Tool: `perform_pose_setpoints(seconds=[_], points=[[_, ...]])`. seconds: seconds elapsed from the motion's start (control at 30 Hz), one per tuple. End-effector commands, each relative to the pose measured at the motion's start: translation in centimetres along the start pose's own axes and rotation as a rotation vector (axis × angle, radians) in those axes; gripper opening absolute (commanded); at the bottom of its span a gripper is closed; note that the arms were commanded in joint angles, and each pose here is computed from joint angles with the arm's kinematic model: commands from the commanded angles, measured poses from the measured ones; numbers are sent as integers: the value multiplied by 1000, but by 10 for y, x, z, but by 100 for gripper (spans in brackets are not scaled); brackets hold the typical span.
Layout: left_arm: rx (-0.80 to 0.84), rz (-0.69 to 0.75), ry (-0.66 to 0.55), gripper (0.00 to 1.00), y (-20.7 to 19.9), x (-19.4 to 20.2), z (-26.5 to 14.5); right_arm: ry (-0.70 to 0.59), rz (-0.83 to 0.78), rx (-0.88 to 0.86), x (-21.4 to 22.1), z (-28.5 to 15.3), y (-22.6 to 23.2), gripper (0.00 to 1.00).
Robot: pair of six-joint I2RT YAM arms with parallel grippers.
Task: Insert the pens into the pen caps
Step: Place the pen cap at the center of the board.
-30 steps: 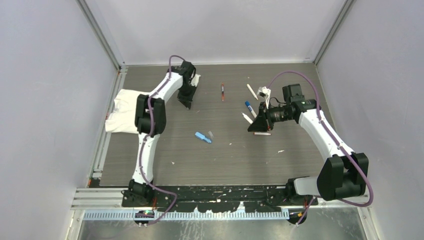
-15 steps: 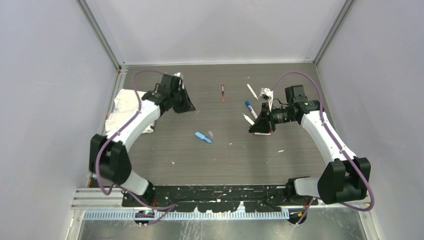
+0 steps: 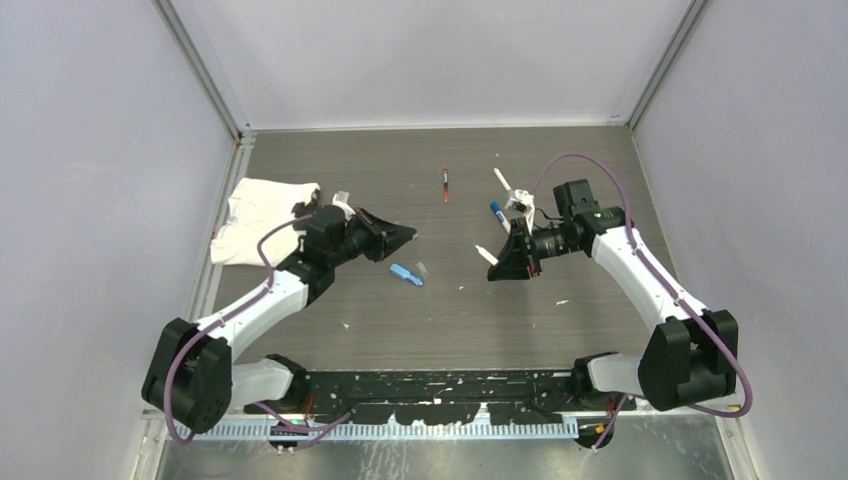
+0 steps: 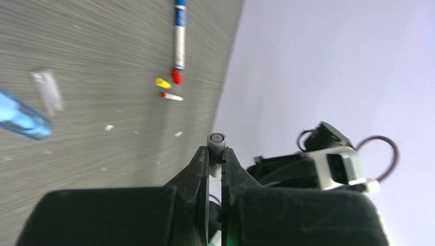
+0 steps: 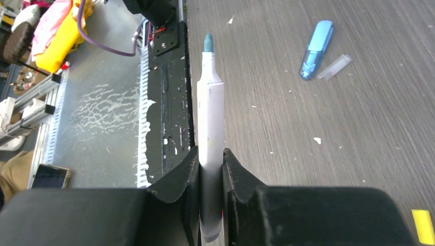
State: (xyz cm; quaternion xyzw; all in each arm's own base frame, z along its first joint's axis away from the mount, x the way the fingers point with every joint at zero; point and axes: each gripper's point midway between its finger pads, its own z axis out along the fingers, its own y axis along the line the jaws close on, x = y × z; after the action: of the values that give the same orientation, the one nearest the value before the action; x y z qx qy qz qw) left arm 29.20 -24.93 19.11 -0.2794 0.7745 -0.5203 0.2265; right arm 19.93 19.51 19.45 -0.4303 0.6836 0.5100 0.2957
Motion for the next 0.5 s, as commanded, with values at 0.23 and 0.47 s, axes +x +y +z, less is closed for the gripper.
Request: perform_pose_setpoints(seconds=[0.23, 0.47], points=[[369, -157, 79, 1, -81, 31, -14, 28, -16, -12, -11, 20, 9, 1], [394, -166, 122, 1, -70, 38, -3, 46, -19, 4, -11, 26, 7, 1]])
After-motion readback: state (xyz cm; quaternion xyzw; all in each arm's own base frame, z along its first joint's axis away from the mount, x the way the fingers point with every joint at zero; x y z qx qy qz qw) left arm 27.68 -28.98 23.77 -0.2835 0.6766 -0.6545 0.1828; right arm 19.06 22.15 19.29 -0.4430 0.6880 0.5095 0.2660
